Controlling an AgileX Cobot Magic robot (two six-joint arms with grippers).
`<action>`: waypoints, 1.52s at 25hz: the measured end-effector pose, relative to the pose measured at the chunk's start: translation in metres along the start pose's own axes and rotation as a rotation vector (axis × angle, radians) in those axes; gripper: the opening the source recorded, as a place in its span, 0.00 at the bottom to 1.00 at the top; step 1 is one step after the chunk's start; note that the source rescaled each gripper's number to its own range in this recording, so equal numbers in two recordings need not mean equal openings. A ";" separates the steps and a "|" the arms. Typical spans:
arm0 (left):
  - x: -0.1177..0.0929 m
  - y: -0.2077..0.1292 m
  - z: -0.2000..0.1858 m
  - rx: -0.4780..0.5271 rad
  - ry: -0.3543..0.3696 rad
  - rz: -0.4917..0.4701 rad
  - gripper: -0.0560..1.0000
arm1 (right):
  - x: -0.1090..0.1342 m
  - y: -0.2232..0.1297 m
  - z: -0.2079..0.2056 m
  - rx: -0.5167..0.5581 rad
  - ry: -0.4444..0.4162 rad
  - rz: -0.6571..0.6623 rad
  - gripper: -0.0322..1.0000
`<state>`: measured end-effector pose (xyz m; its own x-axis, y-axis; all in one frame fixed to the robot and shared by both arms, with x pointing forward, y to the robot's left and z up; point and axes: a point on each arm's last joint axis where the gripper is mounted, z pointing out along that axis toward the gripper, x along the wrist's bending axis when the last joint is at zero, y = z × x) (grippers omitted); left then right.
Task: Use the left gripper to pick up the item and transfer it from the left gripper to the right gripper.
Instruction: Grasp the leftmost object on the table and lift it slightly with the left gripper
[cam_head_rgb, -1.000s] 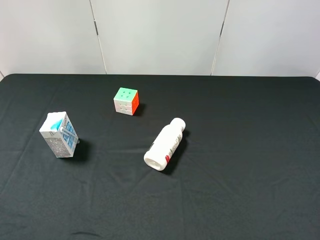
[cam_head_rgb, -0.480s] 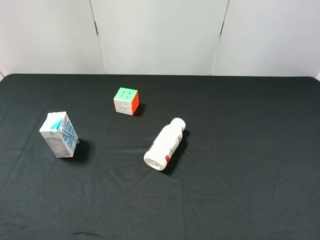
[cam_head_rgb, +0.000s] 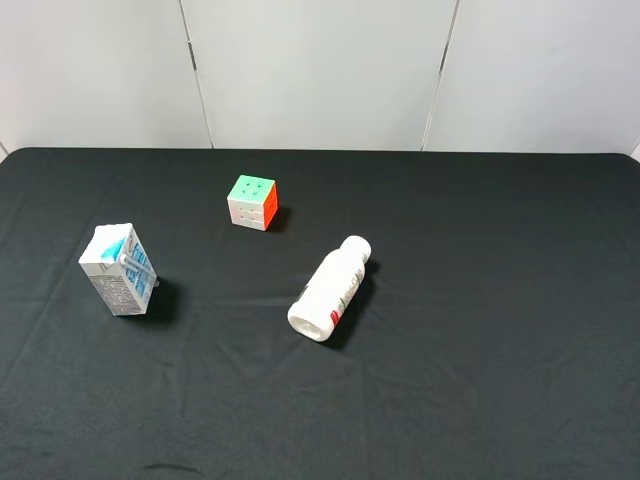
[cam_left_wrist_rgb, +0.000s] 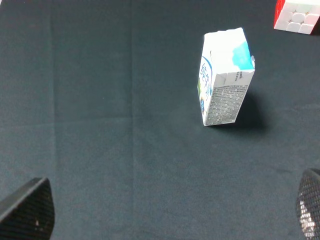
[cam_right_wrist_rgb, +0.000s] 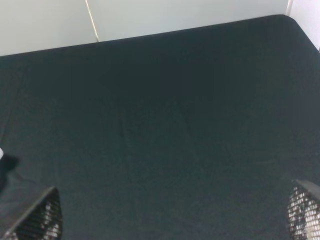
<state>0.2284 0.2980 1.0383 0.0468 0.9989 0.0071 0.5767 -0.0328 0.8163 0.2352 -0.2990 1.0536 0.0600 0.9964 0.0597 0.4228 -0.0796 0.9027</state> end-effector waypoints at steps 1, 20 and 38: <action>0.000 0.000 0.000 0.000 0.000 0.000 1.00 | 0.000 0.000 0.000 0.000 0.000 0.000 1.00; 0.002 0.061 0.000 0.134 -0.005 -0.005 1.00 | 0.000 0.000 0.000 -0.002 0.000 0.000 1.00; 0.004 0.123 0.092 0.517 -0.053 -0.054 1.00 | 0.000 0.000 0.000 -0.002 0.000 0.000 1.00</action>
<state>0.3746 0.2947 1.0850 0.0400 0.9969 -0.0673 0.9063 -0.0078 0.4225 0.2353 -0.2990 1.0538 0.0599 0.9964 0.0598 0.4210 -0.0795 0.9036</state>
